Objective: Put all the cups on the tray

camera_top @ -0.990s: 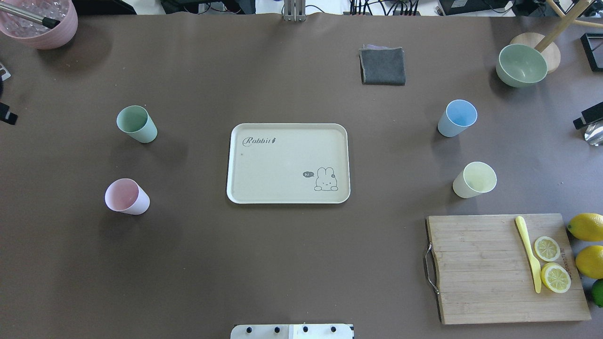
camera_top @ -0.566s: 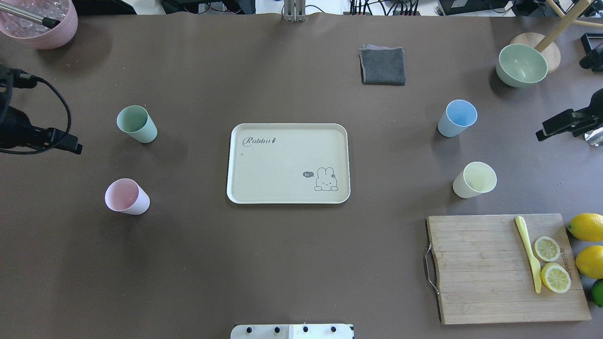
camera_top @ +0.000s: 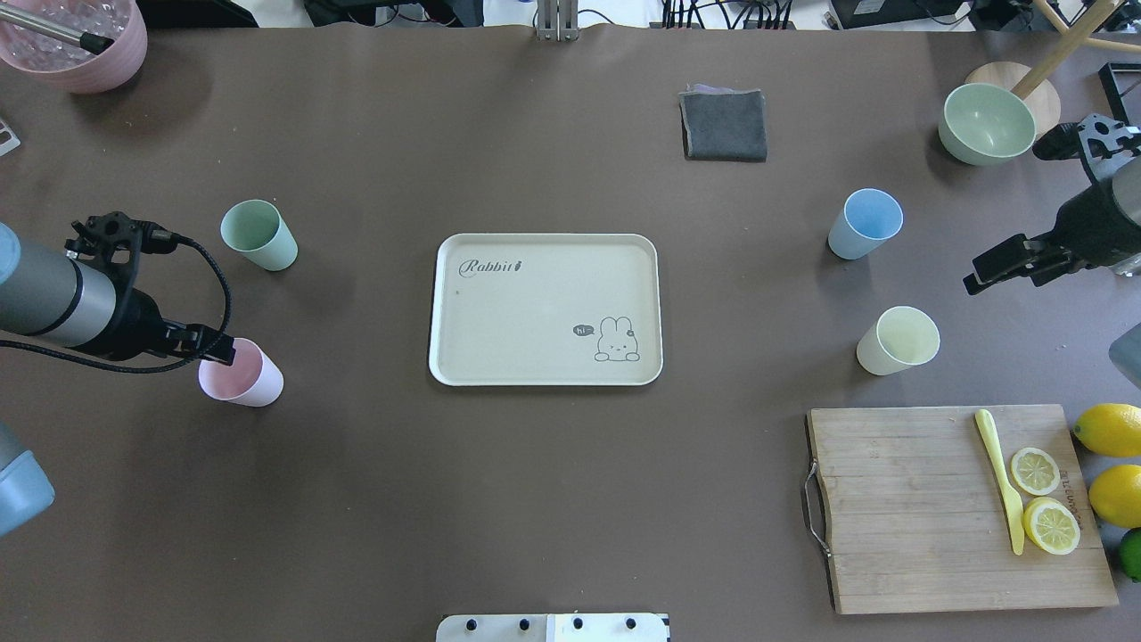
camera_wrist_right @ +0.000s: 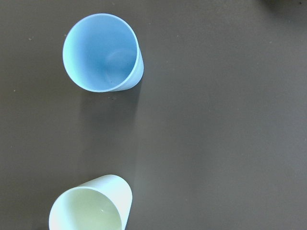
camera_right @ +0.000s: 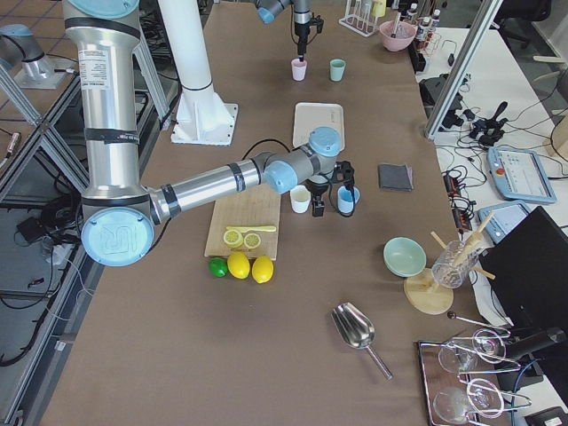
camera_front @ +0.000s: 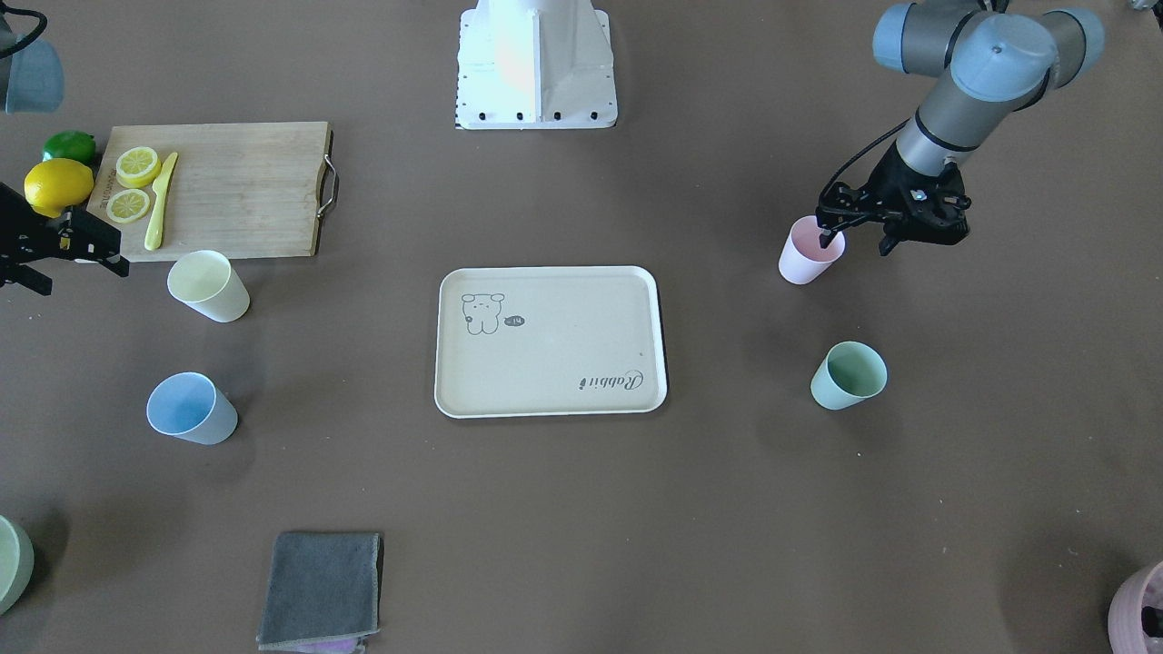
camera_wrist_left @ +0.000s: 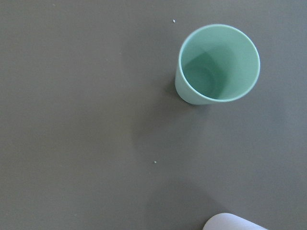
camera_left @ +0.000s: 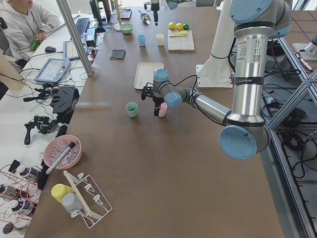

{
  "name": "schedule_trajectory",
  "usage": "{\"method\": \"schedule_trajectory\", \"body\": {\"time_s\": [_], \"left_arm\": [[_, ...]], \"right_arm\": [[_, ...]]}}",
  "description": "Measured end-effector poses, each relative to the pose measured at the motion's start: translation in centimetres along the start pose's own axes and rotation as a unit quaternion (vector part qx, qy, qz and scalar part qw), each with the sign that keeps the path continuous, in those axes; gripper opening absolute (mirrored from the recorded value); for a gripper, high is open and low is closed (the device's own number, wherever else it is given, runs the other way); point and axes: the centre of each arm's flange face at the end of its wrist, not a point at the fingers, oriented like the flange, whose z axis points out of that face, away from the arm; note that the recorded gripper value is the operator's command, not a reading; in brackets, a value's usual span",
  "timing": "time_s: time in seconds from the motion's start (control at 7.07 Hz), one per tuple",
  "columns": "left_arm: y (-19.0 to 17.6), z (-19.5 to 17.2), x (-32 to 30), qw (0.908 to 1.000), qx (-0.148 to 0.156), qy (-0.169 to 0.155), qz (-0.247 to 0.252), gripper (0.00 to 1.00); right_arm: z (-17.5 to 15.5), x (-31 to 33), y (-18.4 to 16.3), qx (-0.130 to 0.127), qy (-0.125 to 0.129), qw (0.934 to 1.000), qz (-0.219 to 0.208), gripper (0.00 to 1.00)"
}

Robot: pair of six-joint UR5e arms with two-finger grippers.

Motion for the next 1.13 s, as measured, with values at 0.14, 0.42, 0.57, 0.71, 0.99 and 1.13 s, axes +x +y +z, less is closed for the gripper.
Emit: {"method": "schedule_trajectory", "body": {"time_s": [0.14, 0.42, 0.57, 0.71, 0.99, 1.13], "left_arm": [[0.5, 0.6, 0.3, 1.0, -0.006, -0.002, 0.004, 0.0], [0.6, 0.9, 0.7, 0.9999, -0.01, -0.001, 0.01, 0.0], [0.2, 0.4, 1.9, 0.9998, -0.008, 0.01, 0.013, 0.0], [-0.6, -0.4, 4.0, 0.9996, -0.007, 0.027, 0.01, 0.0], [-3.3, -1.6, 9.3, 0.9984, -0.005, 0.054, -0.013, 0.0], [-5.1, -2.1, 12.9, 0.9981, -0.007, 0.057, -0.022, 0.0]], "right_arm": [[0.3, -0.8, -0.2, -0.002, -0.002, 1.0, 0.004, 0.97], [1.5, -2.7, -0.6, -0.008, 0.0, 0.9999, 0.011, 0.96], [2.4, -3.0, -0.6, -0.013, 0.003, 0.9998, 0.012, 0.96], [3.4, -3.1, -0.4, -0.022, 0.006, 0.9996, 0.013, 0.93], [5.7, -3.4, 0.1, -0.042, 0.013, 0.999, 0.009, 0.67], [6.5, -3.4, 0.4, -0.048, 0.018, 0.9987, 0.008, 0.28]]}}
